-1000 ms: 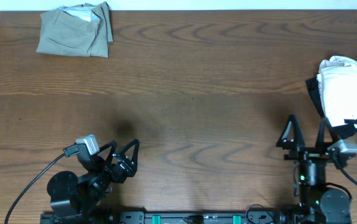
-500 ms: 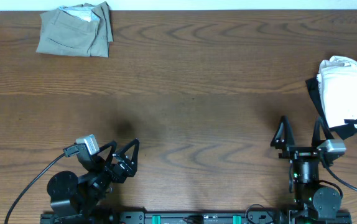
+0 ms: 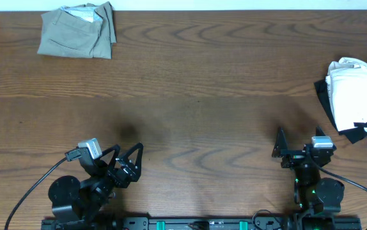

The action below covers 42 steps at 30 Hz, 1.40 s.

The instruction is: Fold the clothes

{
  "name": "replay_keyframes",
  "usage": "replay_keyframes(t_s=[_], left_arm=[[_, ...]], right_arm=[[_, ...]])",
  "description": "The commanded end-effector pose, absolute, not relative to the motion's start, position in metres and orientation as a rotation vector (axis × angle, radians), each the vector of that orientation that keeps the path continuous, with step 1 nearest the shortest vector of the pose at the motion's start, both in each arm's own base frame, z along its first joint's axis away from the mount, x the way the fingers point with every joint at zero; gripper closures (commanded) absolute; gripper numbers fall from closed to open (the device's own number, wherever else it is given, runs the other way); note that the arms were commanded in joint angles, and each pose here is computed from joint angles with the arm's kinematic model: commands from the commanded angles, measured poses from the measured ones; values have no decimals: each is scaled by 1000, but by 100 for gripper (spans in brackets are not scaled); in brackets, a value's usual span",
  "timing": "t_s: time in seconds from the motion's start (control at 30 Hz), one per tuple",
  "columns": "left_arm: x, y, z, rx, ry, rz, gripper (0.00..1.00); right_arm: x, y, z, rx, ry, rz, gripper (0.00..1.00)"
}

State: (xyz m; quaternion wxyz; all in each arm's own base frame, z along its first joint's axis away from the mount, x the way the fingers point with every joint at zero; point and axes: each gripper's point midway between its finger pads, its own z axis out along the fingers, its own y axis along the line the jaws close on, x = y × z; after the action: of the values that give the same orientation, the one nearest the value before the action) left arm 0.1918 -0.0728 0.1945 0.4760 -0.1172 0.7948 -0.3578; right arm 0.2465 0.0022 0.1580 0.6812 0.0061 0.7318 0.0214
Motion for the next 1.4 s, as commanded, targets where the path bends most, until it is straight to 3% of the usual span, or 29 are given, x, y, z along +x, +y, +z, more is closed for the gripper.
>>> replay_keyframes(t_s=[0.0,1.27,1.37], left_arm=[[192,-72,197,-277,1931,-865,2],[196,-65,196,-266,1921,-789,2],[197,-67,201,-149,1899,-728,2]], right_arm=[[246,0,157,-13,1642,9,1],[246,0,157,-13,1642,9,1],[246,0,157,-13,1642,9,1]])
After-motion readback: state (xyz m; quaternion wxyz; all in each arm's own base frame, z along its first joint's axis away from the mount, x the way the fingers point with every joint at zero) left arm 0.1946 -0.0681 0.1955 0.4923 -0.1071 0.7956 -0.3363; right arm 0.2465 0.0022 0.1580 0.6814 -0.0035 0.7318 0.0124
